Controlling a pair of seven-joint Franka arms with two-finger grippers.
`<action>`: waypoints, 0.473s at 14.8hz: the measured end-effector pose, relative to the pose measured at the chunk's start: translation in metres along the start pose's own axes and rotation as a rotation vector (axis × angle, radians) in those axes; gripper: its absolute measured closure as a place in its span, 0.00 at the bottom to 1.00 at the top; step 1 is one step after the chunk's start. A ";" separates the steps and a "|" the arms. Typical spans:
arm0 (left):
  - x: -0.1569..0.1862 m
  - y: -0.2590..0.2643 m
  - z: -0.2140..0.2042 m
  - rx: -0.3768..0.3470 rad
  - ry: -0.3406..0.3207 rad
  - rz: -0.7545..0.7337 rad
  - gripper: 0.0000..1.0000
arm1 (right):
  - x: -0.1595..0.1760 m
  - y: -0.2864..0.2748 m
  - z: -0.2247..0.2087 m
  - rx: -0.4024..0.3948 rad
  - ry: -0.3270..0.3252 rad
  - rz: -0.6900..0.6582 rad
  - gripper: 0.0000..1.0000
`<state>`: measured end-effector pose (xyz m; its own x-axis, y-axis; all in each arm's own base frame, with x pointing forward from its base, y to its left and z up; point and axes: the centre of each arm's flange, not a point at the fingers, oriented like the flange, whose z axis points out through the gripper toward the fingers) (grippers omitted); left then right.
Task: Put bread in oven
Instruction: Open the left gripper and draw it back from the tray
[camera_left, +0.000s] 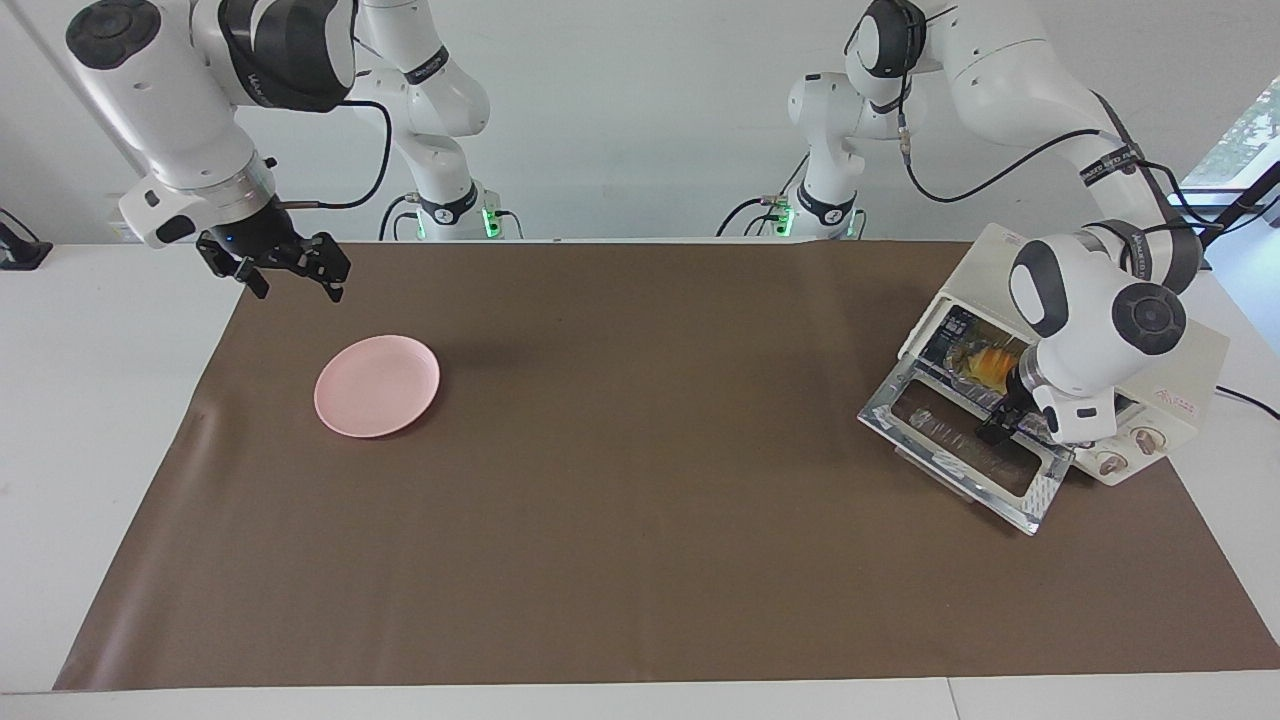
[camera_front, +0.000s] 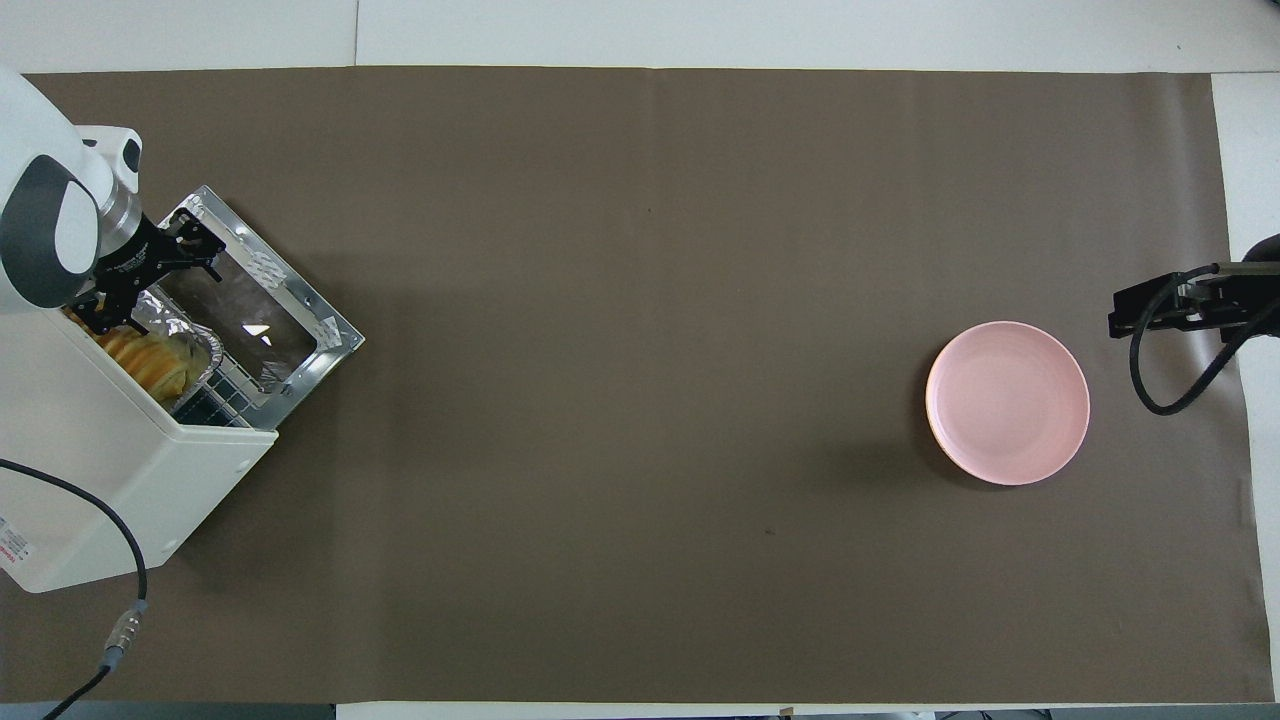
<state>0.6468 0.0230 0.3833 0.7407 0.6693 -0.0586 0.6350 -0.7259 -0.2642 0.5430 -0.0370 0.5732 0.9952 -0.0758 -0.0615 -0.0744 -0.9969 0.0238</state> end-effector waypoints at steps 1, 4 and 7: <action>-0.003 0.003 -0.001 0.006 0.007 0.009 0.00 | 0.000 0.000 0.000 0.000 0.000 0.000 0.00; -0.010 0.010 -0.004 0.014 0.021 0.028 0.00 | 0.000 0.000 0.000 0.000 0.000 0.000 0.00; -0.015 0.013 -0.013 0.014 0.022 0.037 0.00 | 0.000 0.000 0.000 0.000 0.000 0.000 0.00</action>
<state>0.6462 0.0013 0.3930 0.7685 0.6381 -0.0474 0.6040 -0.7479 -0.2753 0.5430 -0.0371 0.5732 0.9952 -0.0758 -0.0615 -0.0744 -0.9969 0.0238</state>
